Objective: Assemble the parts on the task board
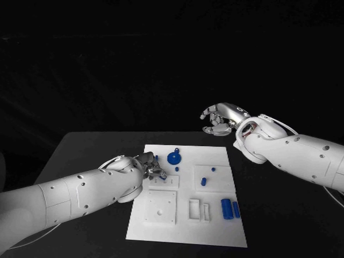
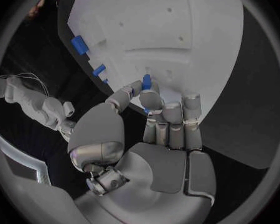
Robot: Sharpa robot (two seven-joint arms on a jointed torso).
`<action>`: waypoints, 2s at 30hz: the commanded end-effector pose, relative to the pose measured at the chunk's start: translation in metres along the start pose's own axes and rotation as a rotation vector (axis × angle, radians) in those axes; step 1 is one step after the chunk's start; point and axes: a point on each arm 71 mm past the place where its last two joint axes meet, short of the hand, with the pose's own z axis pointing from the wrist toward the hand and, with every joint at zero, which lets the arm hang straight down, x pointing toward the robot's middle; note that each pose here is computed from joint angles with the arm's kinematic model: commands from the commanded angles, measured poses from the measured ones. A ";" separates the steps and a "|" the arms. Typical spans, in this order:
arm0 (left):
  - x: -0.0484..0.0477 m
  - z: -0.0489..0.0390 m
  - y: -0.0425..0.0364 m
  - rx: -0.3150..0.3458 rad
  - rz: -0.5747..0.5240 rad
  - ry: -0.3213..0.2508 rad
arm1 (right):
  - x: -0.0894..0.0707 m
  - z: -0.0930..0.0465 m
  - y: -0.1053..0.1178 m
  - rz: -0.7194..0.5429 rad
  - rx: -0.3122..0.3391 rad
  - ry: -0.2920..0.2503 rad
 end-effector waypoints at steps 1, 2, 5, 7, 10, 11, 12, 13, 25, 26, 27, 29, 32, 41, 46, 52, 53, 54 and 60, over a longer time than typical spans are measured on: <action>0.0018 0.0006 -0.0027 0.009 0.007 0.003 | 0.000 0.000 0.002 0.001 -0.005 0.001; 0.0024 0.0009 -0.0027 0.008 0.007 0.003 | 0.000 0.001 0.002 0.001 -0.005 0.001; 0.0042 0.0018 -0.0026 0.007 0.007 0.006 | 0.000 0.001 0.002 0.001 -0.006 0.002; 0.0054 0.0022 -0.0028 0.006 0.008 0.008 | 0.000 0.001 0.003 0.002 -0.007 0.002; 0.0072 0.0028 -0.0031 0.007 0.007 0.010 | 0.001 0.001 0.003 0.002 -0.008 0.004; 0.0077 0.0030 -0.0032 0.006 0.008 0.011 | 0.001 0.001 0.003 0.002 -0.008 0.004; 0.0080 0.0030 -0.0031 0.006 0.009 0.012 | 0.001 0.001 0.003 0.002 -0.008 0.004; 0.0083 0.0031 -0.0029 0.006 0.009 0.012 | 0.001 0.001 0.003 0.002 -0.008 0.004; 0.0107 0.0036 -0.0024 0.005 0.015 0.026 | 0.001 0.001 0.003 0.003 -0.007 0.007; 0.0111 0.0035 -0.0027 0.006 0.016 0.029 | 0.001 0.001 0.003 0.004 -0.007 0.007; 0.0114 0.0032 -0.0028 0.006 0.017 0.032 | 0.001 0.001 0.003 0.004 -0.006 0.007; 0.0122 0.0027 -0.0032 0.007 0.019 0.039 | 0.001 0.001 0.003 0.004 -0.006 0.008; 0.0126 0.0022 -0.0031 0.007 0.019 0.043 | 0.001 0.001 0.003 0.004 -0.005 0.008; 0.0141 0.0014 -0.0034 0.008 0.025 0.059 | 0.001 0.001 0.002 0.004 -0.004 0.010; 0.0141 0.0015 -0.0030 0.006 0.026 0.061 | 0.001 0.001 0.003 0.004 -0.005 0.011; 0.0132 0.0018 -0.0011 -0.002 0.027 0.057 | 0.001 0.001 0.003 0.004 -0.004 0.011; 0.0130 0.0019 -0.0008 -0.003 0.029 0.057 | 0.001 0.001 0.003 0.004 -0.004 0.011; 0.0129 0.0019 -0.0006 -0.003 0.029 0.056 | 0.001 0.001 0.003 0.004 -0.004 0.011; 0.0123 0.0018 -0.0001 -0.007 0.032 0.050 | 0.001 0.001 0.002 0.004 -0.003 0.011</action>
